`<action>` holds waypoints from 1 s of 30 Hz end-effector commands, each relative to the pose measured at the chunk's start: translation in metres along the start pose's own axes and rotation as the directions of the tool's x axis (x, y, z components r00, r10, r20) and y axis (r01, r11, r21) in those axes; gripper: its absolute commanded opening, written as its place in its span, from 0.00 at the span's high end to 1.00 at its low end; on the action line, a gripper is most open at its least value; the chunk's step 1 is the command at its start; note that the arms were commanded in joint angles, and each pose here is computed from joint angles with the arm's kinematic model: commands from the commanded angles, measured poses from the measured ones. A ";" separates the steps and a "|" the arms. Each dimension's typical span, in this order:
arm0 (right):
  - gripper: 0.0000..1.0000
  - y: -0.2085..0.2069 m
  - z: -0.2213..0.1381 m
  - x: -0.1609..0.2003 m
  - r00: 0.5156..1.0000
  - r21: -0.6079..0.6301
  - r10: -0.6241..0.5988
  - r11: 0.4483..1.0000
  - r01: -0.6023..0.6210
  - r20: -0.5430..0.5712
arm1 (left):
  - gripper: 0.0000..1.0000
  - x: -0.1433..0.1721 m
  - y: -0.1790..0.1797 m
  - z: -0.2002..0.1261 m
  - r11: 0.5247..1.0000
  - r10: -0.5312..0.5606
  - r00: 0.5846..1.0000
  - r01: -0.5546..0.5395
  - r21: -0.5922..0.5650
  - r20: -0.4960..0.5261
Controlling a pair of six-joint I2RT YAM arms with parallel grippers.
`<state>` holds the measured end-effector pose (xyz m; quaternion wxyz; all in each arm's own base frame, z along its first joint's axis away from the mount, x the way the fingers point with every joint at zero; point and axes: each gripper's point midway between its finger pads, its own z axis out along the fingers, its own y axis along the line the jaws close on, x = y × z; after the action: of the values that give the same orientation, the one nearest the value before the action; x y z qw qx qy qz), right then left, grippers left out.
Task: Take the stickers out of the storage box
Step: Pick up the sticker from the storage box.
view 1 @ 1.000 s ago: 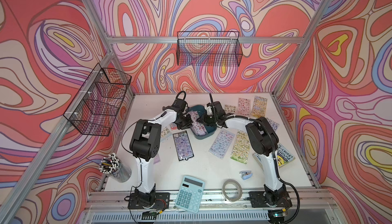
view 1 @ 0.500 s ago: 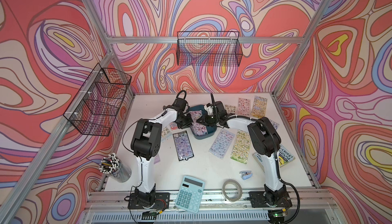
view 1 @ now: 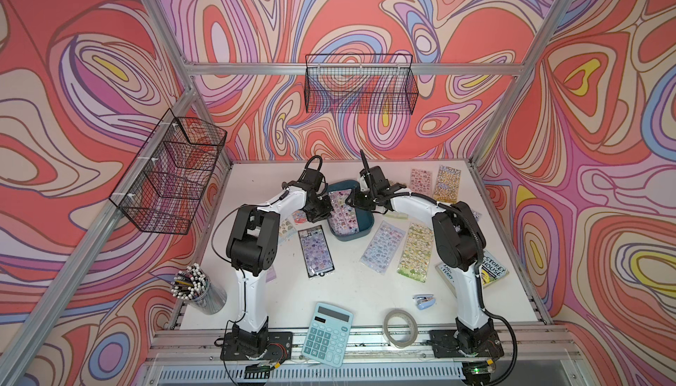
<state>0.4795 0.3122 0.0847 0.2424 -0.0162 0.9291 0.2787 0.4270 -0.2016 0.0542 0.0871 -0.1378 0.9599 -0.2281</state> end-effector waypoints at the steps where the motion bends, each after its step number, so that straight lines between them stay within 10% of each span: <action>1: 0.59 -0.025 0.004 0.002 0.999 0.119 -0.029 0.992 0.031 -0.019 | 0.93 -0.003 -0.002 -0.002 1.000 0.005 1.000 -0.005 -0.006 -0.005; 21: 0.62 0.012 0.054 0.041 0.981 -0.204 0.091 0.971 -0.126 -0.173 | 0.81 -0.007 -0.016 -0.012 0.999 -0.005 1.000 0.005 0.038 0.000; 30: 0.52 -0.001 0.056 0.044 0.981 -0.083 0.041 0.995 -0.058 -0.189 | 0.80 -0.008 -0.019 -0.012 0.999 -0.004 1.000 0.004 0.046 0.002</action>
<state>0.4725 0.3519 0.0452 0.1688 -0.0282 0.9192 0.3545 0.4302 -0.2055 0.0672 0.0844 -0.1398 0.9575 -0.2376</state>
